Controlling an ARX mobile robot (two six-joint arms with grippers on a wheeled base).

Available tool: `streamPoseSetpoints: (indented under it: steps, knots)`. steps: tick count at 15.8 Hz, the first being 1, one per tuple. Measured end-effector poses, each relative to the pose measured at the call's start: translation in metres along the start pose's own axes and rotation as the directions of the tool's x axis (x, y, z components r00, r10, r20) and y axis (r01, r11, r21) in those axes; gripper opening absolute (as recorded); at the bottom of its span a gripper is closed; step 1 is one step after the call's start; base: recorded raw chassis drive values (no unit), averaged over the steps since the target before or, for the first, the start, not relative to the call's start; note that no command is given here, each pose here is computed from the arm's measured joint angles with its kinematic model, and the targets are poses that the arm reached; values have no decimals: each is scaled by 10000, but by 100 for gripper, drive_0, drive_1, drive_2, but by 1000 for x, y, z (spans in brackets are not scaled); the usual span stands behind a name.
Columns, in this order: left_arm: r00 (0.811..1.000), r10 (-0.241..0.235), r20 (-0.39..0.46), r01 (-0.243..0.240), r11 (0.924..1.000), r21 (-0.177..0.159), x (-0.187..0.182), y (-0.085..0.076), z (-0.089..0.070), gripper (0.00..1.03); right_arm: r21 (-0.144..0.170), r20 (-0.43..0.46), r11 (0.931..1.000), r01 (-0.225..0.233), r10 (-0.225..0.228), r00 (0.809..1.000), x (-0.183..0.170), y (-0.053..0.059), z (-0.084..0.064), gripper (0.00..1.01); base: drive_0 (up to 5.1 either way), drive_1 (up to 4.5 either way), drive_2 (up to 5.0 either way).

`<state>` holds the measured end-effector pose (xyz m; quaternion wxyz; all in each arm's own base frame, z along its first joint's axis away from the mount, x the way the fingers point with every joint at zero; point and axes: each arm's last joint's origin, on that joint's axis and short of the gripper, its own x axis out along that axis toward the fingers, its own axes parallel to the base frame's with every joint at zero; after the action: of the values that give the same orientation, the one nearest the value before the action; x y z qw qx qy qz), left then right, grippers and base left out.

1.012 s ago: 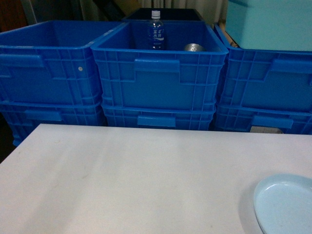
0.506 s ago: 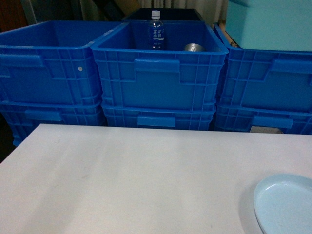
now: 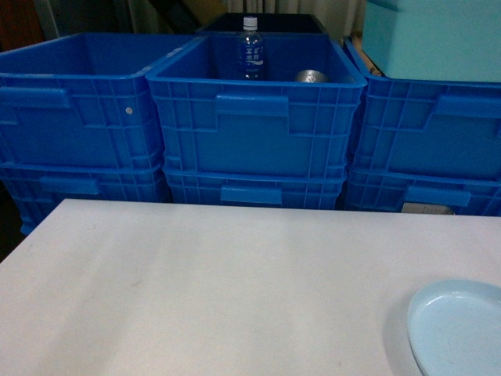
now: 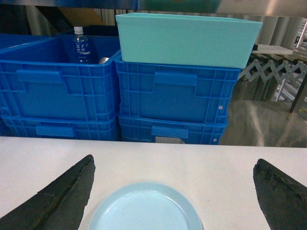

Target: Place blue tray on left shelf second layer neatly

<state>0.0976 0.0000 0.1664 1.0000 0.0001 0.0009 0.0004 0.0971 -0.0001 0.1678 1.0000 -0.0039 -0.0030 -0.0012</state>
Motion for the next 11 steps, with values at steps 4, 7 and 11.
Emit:
streamPoseSetpoints:
  steps: [4, 7, 11]
  knots:
    - [10000, -4, 0, 4, 10000, 0, 0, 0, 0, 98, 0, -4, 10000, -4, 4, 10000, 0, 0, 0, 98, 0, 0, 0]
    - [10000, -4, 0, 4, 10000, 4, 0, 0, 0, 98, -5, 222, 10000, -59, 59, 9997, 1, 0, 2, 98, 0, 0, 0]
    - [10000, -4, 0, 4, 10000, 0, 0, 0, 0, 98, -306, -128, 9993, -196, 192, 9997, 29, 0, 8, 98, 0, 0, 0]
